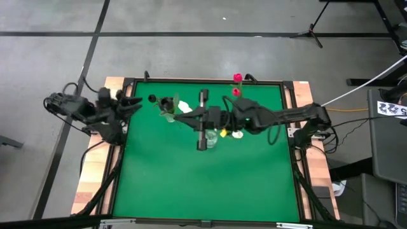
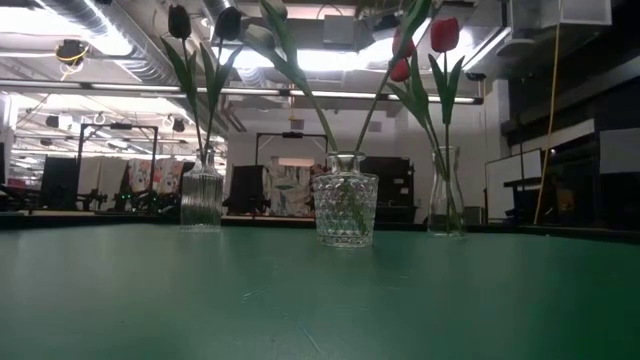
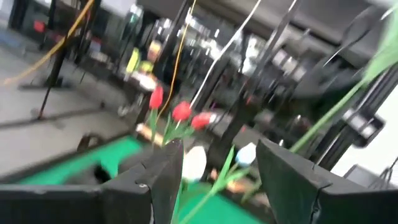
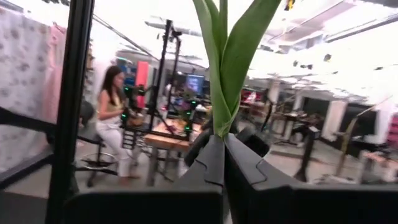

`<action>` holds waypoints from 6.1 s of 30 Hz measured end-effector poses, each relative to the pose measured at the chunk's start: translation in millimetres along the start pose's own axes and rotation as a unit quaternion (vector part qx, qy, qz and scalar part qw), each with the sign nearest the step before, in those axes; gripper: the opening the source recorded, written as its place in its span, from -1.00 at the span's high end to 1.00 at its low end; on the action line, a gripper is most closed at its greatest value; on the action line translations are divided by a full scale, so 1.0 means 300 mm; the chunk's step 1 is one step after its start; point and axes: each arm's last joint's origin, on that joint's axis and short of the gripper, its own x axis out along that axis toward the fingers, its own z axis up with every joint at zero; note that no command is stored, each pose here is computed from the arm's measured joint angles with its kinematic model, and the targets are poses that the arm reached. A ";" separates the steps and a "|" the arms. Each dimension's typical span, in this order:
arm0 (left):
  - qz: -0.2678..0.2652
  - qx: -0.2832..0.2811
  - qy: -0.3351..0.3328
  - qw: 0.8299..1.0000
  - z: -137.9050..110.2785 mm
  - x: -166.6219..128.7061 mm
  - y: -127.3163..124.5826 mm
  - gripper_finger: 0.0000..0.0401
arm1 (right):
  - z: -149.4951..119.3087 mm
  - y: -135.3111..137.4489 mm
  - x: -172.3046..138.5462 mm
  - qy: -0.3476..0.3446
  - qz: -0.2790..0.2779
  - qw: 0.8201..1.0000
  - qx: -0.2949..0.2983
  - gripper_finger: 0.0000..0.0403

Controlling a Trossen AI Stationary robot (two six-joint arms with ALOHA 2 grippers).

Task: Sort flowers into vase by color
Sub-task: Put the black tulip into the left transparent vase

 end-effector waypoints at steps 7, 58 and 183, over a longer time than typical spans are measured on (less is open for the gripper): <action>-0.026 0.004 -0.083 0.996 0.086 -0.066 0.028 0.00 | -0.088 -0.057 0.088 0.004 0.035 0.999 0.010 1.00; -0.013 0.034 -0.105 0.994 0.107 -0.095 0.050 0.00 | -0.454 -0.580 0.147 0.101 0.047 0.993 -0.030 1.00; 0.052 0.052 -0.090 0.993 0.087 -0.090 0.066 0.00 | -0.595 -0.785 0.082 0.054 -0.007 0.997 0.063 1.00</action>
